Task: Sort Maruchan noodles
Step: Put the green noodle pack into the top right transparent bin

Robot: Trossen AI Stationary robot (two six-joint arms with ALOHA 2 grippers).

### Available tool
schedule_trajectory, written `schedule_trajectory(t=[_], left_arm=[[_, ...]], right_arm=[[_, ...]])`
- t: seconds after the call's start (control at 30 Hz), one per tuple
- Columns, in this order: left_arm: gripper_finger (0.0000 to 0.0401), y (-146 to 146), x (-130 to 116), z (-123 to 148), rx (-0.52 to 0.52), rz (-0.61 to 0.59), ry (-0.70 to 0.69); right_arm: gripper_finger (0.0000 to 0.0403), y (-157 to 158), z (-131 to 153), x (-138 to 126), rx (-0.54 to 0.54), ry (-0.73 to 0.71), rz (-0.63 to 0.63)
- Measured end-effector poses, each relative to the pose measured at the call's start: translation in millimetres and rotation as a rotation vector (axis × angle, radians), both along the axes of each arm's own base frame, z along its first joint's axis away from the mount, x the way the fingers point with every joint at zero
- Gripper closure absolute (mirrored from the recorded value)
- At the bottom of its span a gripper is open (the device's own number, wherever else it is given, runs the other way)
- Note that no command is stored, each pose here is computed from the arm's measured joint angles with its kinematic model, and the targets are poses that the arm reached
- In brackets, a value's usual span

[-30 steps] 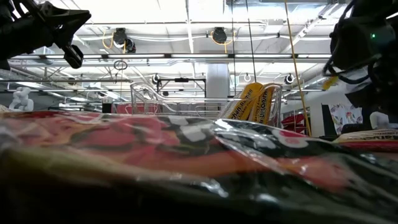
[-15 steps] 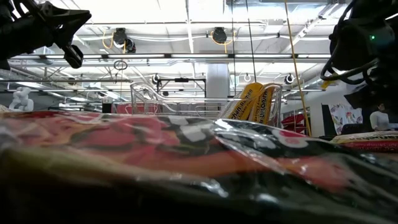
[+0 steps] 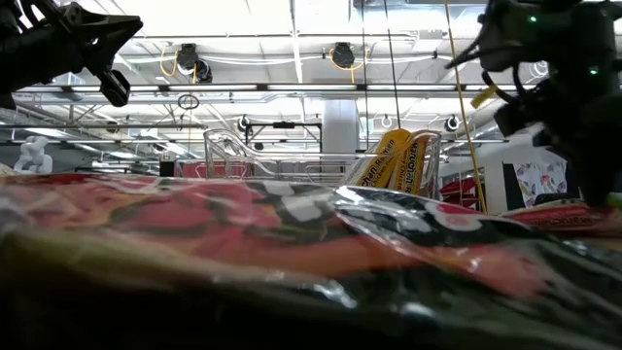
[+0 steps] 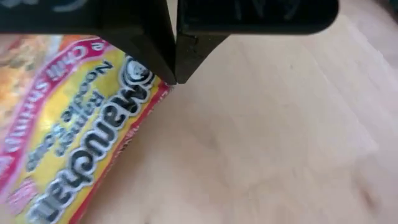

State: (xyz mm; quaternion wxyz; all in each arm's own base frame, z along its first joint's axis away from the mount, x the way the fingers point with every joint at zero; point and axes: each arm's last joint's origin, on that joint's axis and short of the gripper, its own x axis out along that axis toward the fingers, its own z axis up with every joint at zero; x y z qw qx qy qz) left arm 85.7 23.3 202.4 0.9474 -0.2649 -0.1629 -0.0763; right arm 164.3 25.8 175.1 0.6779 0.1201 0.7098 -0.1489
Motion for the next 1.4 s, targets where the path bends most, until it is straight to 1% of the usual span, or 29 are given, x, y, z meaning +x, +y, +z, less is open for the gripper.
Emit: schedule_trajectory(t=[0.37,0.53,0.63,0.8,0.9,0.97,1.03,1.2,1.27,1.4], left_arm=[[0.0375,0,0,0,-0.001,0.0,0.0],[0.0375,0,0,0,0.002,0.001,0.0],[0.0375,0,0,0,0.003,0.001,0.0],[0.0375,0,0,0,0.006,0.002,0.0],[0.0375,0,0,0,0.006,0.002,-0.001],[0.0375,0,0,0,0.006,0.002,0.0],[0.0375,0,0,0,0.006,0.002,0.0],[0.0375,0,0,0,0.006,0.002,0.0],[0.0375,0,0,0,0.005,0.002,0.0],[0.0375,0,0,0,0.006,0.002,0.0]], right_arm=[[0.0403,-12,29,6,-0.153,0.013,-0.039],[0.0403,-18,44,13,-0.213,-0.027,-0.06],[0.0403,-22,54,16,-0.29,-0.052,-0.063],[0.0403,-29,69,16,-0.397,-0.047,-0.093],[0.0403,-34,75,16,-0.428,-0.044,-0.102],[0.0403,-36,76,17,-0.426,-0.046,-0.108],[0.0403,-37,75,17,-0.399,-0.035,-0.081],[0.0403,-36,73,18,-0.215,-0.026,-0.049],[0.0403,-35,73,18,-0.157,-0.032,-0.038],[0.0402,-34,73,26,-0.044,-0.107,0.016]])
